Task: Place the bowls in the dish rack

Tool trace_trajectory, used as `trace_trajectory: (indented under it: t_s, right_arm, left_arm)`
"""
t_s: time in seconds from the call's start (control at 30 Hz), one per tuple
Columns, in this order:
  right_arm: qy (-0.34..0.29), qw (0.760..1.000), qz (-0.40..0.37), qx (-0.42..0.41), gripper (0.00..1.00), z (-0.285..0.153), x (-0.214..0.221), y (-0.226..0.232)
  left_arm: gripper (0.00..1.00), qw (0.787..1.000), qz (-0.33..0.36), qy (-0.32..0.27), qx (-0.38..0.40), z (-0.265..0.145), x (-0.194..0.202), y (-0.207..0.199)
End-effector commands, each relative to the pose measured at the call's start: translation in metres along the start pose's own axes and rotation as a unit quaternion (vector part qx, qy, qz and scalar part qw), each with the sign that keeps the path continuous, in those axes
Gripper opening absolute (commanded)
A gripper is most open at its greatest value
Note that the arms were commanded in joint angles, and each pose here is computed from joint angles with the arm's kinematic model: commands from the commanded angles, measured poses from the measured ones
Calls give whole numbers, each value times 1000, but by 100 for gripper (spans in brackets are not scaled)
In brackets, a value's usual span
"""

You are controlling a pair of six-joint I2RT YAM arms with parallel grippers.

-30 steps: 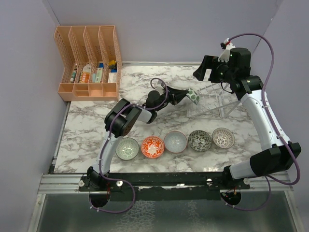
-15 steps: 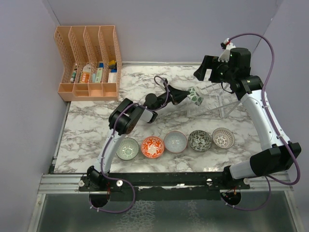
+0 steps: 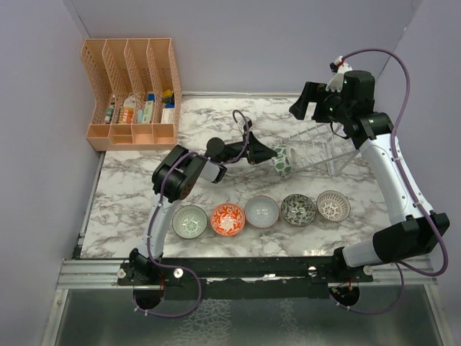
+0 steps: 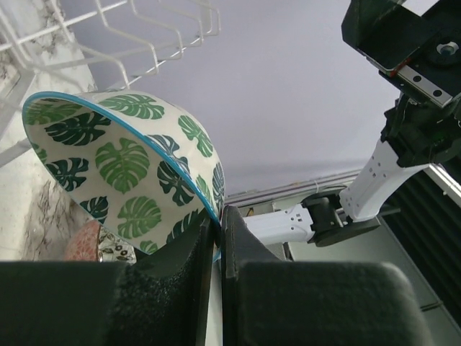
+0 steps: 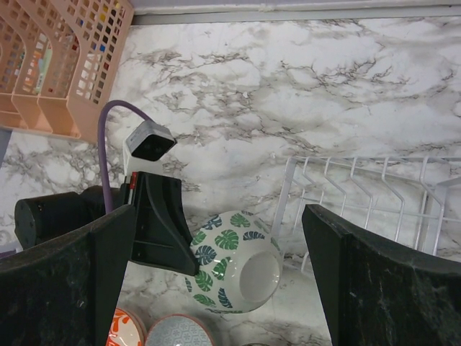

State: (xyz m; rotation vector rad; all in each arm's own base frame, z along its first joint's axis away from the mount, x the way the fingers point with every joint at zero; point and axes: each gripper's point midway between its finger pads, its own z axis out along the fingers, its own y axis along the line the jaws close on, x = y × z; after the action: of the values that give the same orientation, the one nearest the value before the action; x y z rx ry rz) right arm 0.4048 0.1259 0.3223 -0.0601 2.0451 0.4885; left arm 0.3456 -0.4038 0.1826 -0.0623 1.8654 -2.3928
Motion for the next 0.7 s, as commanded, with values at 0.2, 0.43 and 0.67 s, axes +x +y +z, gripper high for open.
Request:
trace_trajectory:
  t_s: [0.2, 0.43, 0.67]
  right_arm:
    - [-28, 1000, -12, 5, 100, -7, -22, 1]
    - [-28, 999, -16, 8, 100, -6, -20, -1]
    - [-23, 1000, -17, 8, 100, -2, -19, -2]
  left_arm:
    - [0, 988, 123, 18, 91, 17, -24, -56]
    - [0, 991, 82, -25, 98, 11, -37, -45]
    - [0, 990, 64, -51, 110, 19, -49, -42]
